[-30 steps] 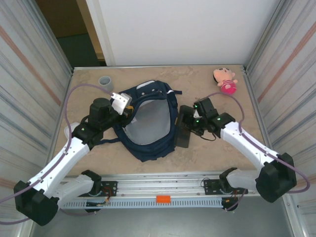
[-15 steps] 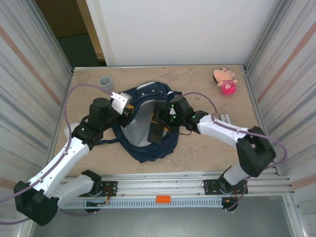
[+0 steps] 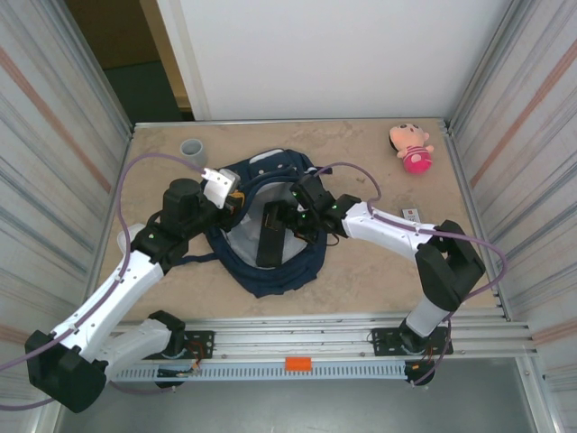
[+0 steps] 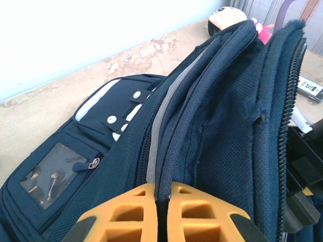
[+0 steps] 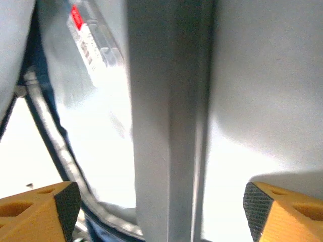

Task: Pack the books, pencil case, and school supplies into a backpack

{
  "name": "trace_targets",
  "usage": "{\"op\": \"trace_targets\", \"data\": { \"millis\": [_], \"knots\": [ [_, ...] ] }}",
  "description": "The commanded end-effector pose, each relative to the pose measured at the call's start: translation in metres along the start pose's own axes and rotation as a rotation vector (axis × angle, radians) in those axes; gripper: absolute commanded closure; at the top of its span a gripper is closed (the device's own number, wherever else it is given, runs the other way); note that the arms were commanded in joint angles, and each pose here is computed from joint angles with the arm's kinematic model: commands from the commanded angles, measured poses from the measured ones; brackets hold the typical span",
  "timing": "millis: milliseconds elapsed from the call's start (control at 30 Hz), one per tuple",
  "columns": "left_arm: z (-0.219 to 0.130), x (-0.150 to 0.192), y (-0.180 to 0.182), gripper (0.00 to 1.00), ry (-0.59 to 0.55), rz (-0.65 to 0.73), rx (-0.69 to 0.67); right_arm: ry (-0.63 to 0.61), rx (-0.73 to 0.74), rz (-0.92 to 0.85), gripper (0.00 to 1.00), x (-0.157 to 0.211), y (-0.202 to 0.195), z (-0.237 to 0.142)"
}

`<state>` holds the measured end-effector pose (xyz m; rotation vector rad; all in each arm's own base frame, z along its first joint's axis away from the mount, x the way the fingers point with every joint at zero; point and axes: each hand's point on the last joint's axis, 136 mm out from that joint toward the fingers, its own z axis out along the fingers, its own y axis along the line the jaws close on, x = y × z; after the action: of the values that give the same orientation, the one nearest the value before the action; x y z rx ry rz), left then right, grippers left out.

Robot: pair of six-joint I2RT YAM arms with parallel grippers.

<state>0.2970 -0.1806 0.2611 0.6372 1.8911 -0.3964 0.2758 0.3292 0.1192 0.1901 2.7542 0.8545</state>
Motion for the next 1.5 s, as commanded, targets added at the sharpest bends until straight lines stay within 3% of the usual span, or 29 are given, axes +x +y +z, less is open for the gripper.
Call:
{"op": "trace_targets", "data": {
  "millis": [0, 333, 533, 967, 1267, 1467],
  "knots": [
    [-0.016, -0.049, 0.001, 1.00, -0.175, 0.011, -0.002, -0.021, 0.182, -0.100, 0.15, 0.011, -0.025, -0.013],
    [-0.018, -0.051, 0.001, 1.00, -0.183, 0.006, 0.001, -0.040, 0.216, -0.270, 0.15, 0.059, 0.000, -0.005],
    [-0.019, -0.052, 0.000, 1.00, -0.185, 0.004, 0.006, -0.081, 0.165, -0.392, 0.14, 0.061, 0.024, 0.005],
    [-0.022, -0.060, -0.001, 1.00, -0.215, -0.007, 0.014, -0.133, 0.299, -0.625, 0.15, 0.061, 0.017, 0.042],
    [-0.026, -0.064, 0.000, 1.00, -0.218, 0.007, 0.003, -0.266, 0.434, -0.750, 0.31, 0.041, 0.003, 0.044],
    [-0.025, -0.063, 0.000, 1.00, -0.216, 0.007, 0.002, -0.397, 0.422, -0.764, 0.42, 0.021, 0.011, 0.028]
  ]
}}
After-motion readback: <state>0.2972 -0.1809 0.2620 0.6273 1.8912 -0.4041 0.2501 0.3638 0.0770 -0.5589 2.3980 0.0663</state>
